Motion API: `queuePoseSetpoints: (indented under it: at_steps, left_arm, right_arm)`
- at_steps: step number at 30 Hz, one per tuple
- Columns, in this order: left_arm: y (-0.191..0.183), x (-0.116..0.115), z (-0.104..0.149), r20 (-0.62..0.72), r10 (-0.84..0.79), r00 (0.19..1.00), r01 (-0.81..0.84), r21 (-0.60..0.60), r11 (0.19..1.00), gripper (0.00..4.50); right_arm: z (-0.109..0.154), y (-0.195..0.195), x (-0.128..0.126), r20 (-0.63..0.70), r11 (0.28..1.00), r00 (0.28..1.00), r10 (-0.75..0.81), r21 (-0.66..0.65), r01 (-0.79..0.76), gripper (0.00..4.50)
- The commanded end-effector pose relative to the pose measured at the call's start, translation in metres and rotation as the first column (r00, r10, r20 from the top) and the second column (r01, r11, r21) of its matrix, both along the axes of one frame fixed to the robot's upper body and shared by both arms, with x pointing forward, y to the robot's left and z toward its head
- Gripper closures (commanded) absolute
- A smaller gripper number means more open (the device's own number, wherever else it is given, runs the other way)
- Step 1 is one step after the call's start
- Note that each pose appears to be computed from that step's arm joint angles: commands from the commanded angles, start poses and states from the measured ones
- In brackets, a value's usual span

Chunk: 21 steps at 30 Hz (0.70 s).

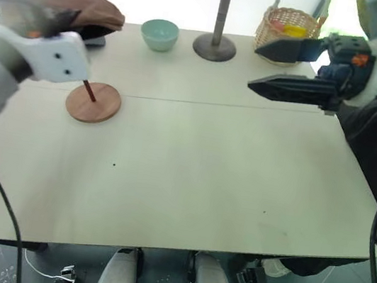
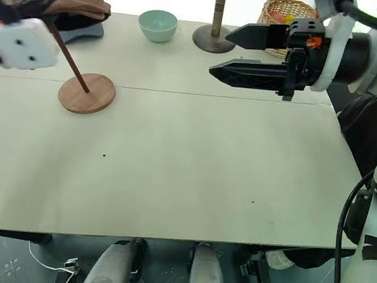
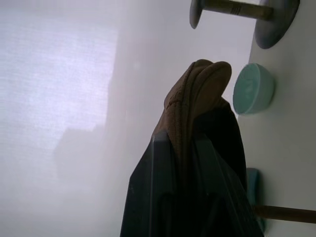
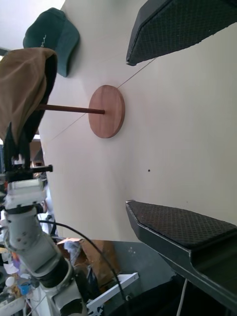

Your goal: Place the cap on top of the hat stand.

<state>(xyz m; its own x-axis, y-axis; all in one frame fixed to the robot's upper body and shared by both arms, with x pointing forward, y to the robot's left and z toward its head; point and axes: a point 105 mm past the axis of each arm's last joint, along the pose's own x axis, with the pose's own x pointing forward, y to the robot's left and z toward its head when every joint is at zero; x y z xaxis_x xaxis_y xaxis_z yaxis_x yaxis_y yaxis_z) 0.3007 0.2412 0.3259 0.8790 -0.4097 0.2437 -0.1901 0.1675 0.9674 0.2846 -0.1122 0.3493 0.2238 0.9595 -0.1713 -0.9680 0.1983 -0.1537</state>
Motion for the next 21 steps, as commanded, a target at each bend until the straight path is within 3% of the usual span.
queuePoseSetpoints:
  at_steps: [1, 5, 11, 18, 21]
  left_arm:
    - [0.013, -0.029, 0.02, 0.085, -0.129, 0.988, 0.125, 0.051, 0.991, 4.49]
    - [0.037, -0.039, 0.021, 0.095, -0.203, 0.975, 0.194, 0.089, 0.977, 4.49]
    - [0.05, -0.029, -0.012, -0.04, -0.264, 0.964, 0.266, 0.219, 0.939, 4.49]
    - [0.065, -0.023, -0.024, -0.081, -0.248, 0.965, 0.26, 0.222, 0.94, 4.49]
    - [0.068, -0.023, -0.026, -0.077, -0.243, 0.967, 0.253, 0.2, 0.946, 3.33]
  right_arm:
    - [0.011, 0.0, -0.005, 0.052, 1.0, 0.999, 0.013, 0.008, -0.014, 0.0]
    - [0.012, 0.0, -0.004, 0.052, 1.0, 0.998, 0.019, 0.003, -0.02, 0.0]
    - [0.021, 0.003, -0.006, 0.07, 0.999, 0.996, 0.051, 0.0, -0.051, 0.0]
    - [0.023, 0.007, -0.011, 0.078, 0.996, 0.993, 0.083, -0.02, -0.082, 0.0]
    - [0.023, 0.008, -0.009, 0.075, 0.997, 0.994, 0.083, -0.018, -0.081, 0.0]
